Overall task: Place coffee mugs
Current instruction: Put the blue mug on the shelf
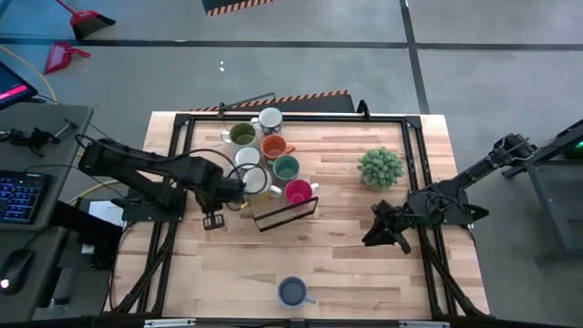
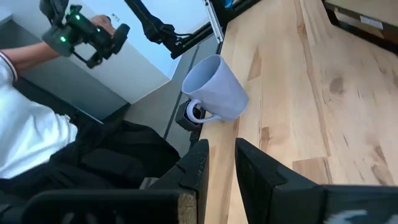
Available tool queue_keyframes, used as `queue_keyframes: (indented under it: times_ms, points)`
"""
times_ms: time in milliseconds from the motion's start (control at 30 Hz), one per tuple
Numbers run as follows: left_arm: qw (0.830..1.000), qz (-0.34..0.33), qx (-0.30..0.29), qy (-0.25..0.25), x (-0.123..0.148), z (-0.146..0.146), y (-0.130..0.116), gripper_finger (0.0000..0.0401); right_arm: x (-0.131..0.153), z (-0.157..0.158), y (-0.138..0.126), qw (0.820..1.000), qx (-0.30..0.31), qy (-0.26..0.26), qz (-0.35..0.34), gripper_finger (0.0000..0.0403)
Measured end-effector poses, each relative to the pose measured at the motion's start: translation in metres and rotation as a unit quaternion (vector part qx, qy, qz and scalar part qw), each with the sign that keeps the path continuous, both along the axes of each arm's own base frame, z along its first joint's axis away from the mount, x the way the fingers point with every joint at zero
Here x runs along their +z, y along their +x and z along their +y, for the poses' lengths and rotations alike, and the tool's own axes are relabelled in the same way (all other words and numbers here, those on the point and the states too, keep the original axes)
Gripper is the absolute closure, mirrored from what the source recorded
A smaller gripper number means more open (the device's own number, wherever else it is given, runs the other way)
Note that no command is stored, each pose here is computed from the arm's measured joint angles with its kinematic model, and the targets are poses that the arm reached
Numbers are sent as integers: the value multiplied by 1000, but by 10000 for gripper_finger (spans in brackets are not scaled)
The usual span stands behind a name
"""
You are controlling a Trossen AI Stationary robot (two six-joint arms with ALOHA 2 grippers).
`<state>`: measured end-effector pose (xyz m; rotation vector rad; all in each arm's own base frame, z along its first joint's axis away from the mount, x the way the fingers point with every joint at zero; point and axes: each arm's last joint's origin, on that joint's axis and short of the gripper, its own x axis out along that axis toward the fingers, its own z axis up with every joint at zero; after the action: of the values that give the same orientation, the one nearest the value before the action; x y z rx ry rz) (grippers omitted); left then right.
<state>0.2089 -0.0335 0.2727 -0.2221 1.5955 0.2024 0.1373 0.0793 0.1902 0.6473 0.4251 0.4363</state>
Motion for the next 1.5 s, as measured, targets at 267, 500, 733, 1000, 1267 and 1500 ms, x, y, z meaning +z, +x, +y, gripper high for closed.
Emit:
queue_keyframes:
  times_ms: [267,500,733,1000,1267,1500]
  points:
    - [990,-126,20,-57,63,-23,-26,401,2,0,0,998,10,-43,-36,340]
    - [966,-235,38,-98,99,-42,-60,401,10,-2,3,995,-48,-35,-79,340]
    - [911,-388,-76,-117,115,-86,-60,401,20,-2,4,990,-61,-12,-124,340]
    - [876,-454,-155,-51,102,-137,-33,401,38,-3,3,975,-66,23,-210,340]
    - [906,-400,-134,-17,48,-147,-36,401,44,-3,2,967,-52,9,-250,340]
    - [873,-474,-107,-52,19,-132,-75,401,44,-2,2,968,-51,25,-243,340]
